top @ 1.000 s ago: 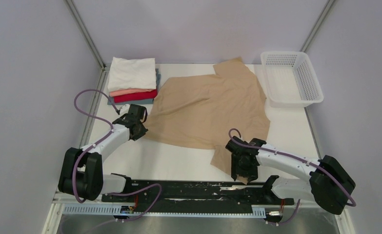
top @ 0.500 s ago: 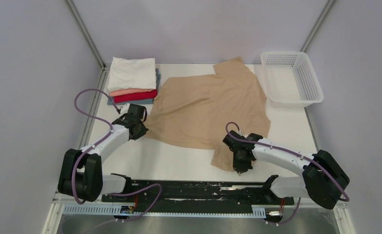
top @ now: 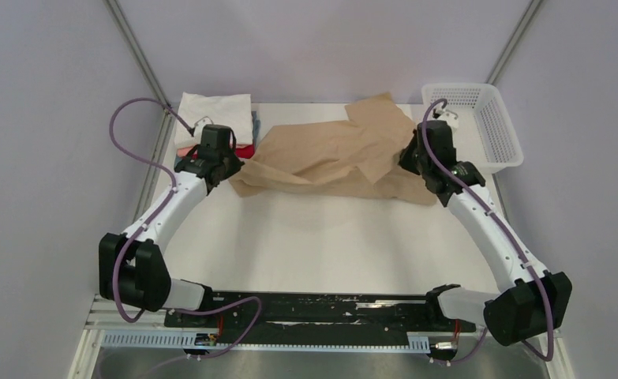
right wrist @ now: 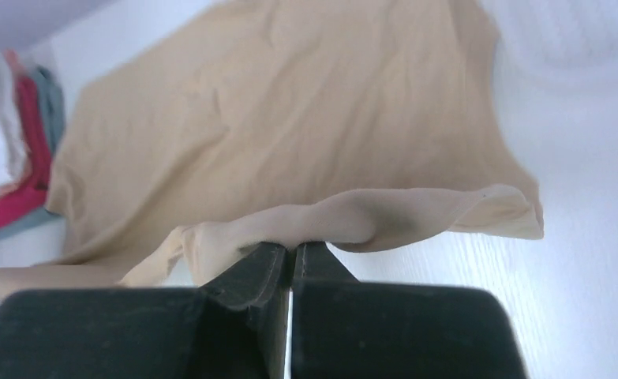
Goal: Fold and stack the t-shirts
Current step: Flatten out the tshirt
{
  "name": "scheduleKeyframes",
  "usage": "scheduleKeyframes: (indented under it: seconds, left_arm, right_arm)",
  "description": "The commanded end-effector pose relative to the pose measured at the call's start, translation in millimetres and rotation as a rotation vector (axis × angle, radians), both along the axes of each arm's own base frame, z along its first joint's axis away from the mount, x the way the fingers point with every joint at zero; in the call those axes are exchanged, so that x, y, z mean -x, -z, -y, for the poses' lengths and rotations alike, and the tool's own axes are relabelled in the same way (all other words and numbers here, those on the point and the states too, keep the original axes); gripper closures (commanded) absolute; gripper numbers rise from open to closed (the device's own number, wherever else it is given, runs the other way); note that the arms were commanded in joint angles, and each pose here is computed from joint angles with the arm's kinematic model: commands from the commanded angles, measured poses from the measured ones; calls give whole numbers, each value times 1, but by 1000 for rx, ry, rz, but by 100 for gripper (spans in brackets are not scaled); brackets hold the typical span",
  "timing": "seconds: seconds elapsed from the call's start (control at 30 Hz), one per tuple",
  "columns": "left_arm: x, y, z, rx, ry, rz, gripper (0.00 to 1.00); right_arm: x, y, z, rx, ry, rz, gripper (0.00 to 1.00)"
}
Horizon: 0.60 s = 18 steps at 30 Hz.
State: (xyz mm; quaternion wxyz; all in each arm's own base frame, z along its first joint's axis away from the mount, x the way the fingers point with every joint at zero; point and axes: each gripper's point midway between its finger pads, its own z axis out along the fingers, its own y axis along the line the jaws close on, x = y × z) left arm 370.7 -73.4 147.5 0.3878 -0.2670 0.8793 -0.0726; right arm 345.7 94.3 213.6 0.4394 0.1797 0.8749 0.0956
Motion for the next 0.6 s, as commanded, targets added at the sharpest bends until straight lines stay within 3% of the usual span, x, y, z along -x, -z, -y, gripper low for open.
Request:
scheduleKeyframes:
  seconds: [0.0,0.23,0.4,0.57]
  left_arm:
    - [-8,-85,-25,-67,-83,188,100]
    - [25,-220,-27,-37,-2,517,100]
    - [67,-311,-19,4,106,732,100]
    - [128,-376,-21,32,170,914,100]
  right_arm:
    - [-25,-83,22,75,12,234,100]
    - [6,-219,30,113,-60,555,100]
    - [60,-311,35,82,-110,780,100]
    - [122,-380,31,63,-220,977,100]
